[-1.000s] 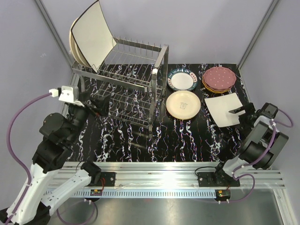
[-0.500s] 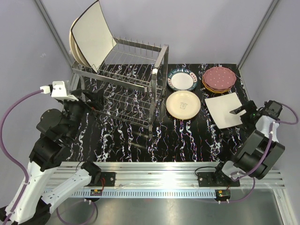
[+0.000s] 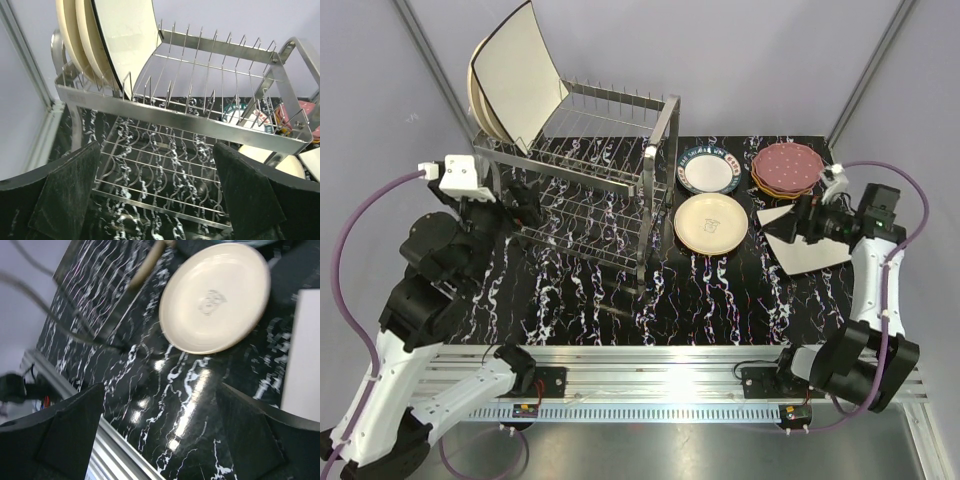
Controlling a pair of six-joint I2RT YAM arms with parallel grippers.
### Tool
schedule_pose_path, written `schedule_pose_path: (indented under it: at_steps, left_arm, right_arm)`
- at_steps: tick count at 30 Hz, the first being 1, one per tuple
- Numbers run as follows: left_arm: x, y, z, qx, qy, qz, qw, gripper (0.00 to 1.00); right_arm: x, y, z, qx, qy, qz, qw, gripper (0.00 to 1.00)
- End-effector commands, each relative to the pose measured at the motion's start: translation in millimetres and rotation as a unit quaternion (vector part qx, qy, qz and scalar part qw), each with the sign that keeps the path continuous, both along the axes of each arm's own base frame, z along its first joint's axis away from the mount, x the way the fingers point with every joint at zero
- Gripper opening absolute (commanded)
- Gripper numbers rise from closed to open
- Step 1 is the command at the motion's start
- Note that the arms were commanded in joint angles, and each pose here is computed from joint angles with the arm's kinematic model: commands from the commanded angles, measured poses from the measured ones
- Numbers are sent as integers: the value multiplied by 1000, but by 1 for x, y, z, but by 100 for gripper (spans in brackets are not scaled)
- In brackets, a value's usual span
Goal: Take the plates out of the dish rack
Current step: Place the plate on the table
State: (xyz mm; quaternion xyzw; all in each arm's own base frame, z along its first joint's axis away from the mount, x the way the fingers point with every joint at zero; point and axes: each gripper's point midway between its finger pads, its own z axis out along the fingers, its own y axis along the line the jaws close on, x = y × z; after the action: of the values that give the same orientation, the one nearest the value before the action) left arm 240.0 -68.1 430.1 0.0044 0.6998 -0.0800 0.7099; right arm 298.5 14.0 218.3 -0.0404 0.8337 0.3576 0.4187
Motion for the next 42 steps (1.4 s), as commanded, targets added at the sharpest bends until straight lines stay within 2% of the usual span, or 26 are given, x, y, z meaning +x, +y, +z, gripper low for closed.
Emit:
schedule_pose_path:
  at_steps: [1, 6, 13, 14, 23, 28, 35, 42]
  left_arm:
    - [6, -3, 17, 58, -5, -9, 998, 99]
    - [18, -7, 29, 60, 11, -7, 998, 99]
    - [51, 0, 36, -23, 60, -12, 998, 99]
    - [56, -7, 35, -32, 69, -31, 997, 99]
    - [62, 4, 89, -137, 26, -47, 989, 99]
    - [75, 5, 100, -174, 20, -50, 983, 99]
    - [100, 10, 95, -180, 27, -41, 982, 88]
    - [121, 29, 84, -136, 23, 9, 990, 79]
  right_arm:
    - [-13, 35, 23, -35, -74, 97, 992, 100]
    - [-8, 47, 13, -63, -77, 99, 990, 100]
    - [-3, 39, 12, -67, -58, 53, 995, 100]
    - [-4, 39, 13, -70, -60, 52, 994, 100]
    - [-18, 38, 32, -112, -113, 45, 986, 100]
    - [-23, 39, 37, -121, -131, 48, 983, 100]
    - [-26, 41, 39, -121, -137, 53, 982, 100]
    - [-27, 41, 42, -122, -145, 52, 981, 100]
